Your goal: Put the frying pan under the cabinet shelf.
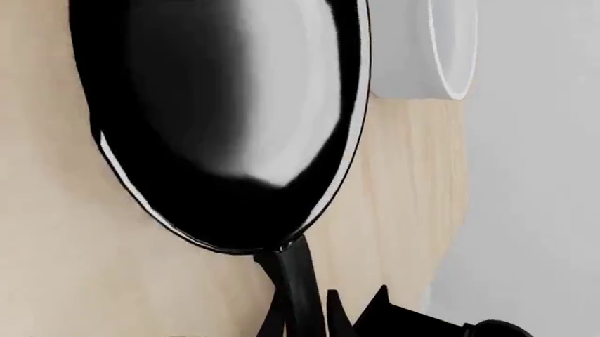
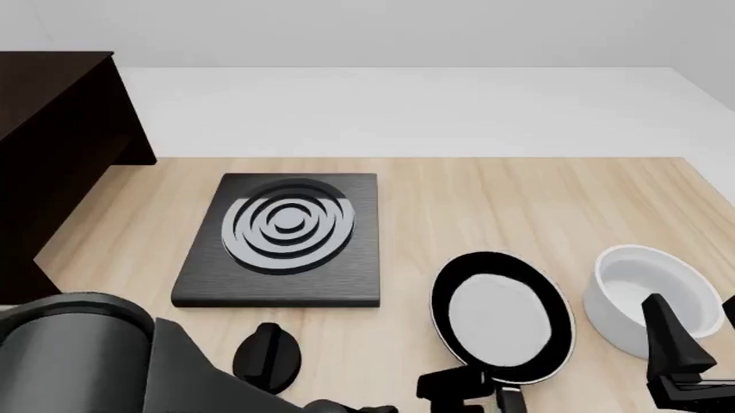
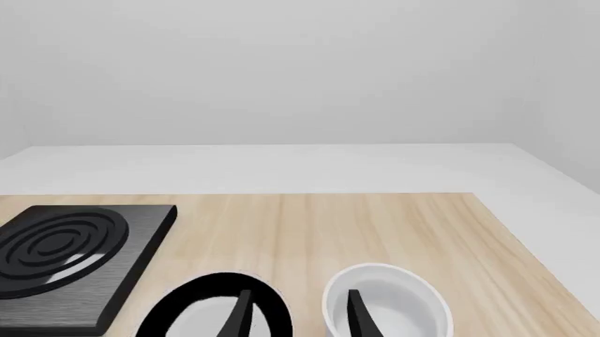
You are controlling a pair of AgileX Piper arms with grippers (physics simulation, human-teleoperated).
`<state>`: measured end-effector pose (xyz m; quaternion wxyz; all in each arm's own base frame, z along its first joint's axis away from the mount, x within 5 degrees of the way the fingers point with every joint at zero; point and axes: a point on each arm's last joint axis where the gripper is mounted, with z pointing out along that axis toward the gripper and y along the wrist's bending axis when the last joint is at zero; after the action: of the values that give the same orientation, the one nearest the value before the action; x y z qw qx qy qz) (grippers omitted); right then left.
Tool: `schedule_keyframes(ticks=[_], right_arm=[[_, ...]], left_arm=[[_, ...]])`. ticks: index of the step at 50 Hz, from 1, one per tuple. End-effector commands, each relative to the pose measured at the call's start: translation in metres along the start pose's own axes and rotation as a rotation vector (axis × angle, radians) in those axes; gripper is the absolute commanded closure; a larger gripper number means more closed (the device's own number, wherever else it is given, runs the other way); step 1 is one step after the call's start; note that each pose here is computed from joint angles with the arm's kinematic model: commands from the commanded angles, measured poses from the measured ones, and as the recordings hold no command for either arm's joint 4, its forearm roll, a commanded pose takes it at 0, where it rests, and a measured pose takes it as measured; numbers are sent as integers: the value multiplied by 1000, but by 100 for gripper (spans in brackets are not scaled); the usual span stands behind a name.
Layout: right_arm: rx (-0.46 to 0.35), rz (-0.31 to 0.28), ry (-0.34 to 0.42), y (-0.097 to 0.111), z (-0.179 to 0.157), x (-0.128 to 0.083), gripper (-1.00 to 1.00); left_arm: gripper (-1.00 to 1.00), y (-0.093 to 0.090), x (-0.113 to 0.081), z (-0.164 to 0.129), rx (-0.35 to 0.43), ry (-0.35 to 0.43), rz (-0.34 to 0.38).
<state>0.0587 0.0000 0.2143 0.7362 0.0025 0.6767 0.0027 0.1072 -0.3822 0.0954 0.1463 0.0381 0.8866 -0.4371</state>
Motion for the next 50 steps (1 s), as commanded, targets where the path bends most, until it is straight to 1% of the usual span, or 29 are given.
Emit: schedule_keyframes(ticks=[1,3,5,8,9,11,12,13,14,15,16,17,18,19,20,22,23,26,27,29,30,31,32,34,35,37,44,47,50], right_arm=[[0,0,0,0,0,0,-100],[0,0,-1,0,0,0,-100],[0,0,0,0,0,0,-100],[0,0,0,0,0,0,-100],[0,0,-1,0,0,0,-100],[0,0,-1,0,0,0,-100],[0,0,0,0,0,0,-100],[0,0,0,0,0,0,-100],[0,0,-1,0,0,0,-100],[0,0,-1,0,0,0,-100],[0,0,0,0,0,0,-100],[0,0,0,0,0,0,-100],[0,0,0,0,0,0,-100],[0,0,0,0,0,0,-100],[0,0,0,0,0,0,-100],[0,0,0,0,0,0,-100],[0,0,0,0,0,0,-100],[0,0,0,0,0,0,-100],[0,0,-1,0,0,0,-100],[0,0,-1,0,0,0,-100],[0,0,0,0,0,0,-100],[0,0,0,0,0,0,-100],[-1,-1,0,0,0,0,-100],[0,0,0,0,0,0,-100],[0,0,0,0,0,0,-100],[0,0,0,0,0,0,-100],[0,0,0,0,0,0,-100],[0,0,0,0,0,0,-100],[0,0,0,0,0,0,-100]], left_arm=[[100,23,-9,4,-31,-19,14],[100,24,-8,2,-26,-19,16],[100,28,-6,-1,-24,-20,1],[100,29,-8,-5,-20,-27,-5],[100,29,-12,-11,-10,-40,-22],[100,29,-12,-11,-10,-40,-22],[100,31,-20,-19,1,-65,-50],[100,31,-20,-19,1,-65,-50],[100,27,-27,-28,20,-86,-49],[100,27,-27,-28,20,-86,-49],[100,25,-34,-37,29,-105,-53],[100,25,-34,-37,29,-105,-53],[100,25,-42,-45,38,-130,-69],[100,25,-42,-45,38,-130,-69],[100,27,-54,-55,42,-164,-87],[100,27,-54,-55,42,-164,-87],[100,26,-58,-62,49,-178,-94],[100,27,-61,-67,50,-189,-101],[100,26,-63,-73,63,-200,-109],[100,26,-63,-74,63,-200,-109],[100,20,-65,-82,82,-211,-106],[100,20,-65,-82,82,-211,-106],[100,17,-68,-90,102,-224,-109],[100,17,-68,-90,102,-224,-109],[100,14,-68,-96,121,-232,-115],[100,11,-73,-103,130,-247,-117],[100,3,-79,-119,177,-280,-126],[100,-3,-81,-129,221,-300,-138],[100,-4,-83,-133,232,-309,-148]])
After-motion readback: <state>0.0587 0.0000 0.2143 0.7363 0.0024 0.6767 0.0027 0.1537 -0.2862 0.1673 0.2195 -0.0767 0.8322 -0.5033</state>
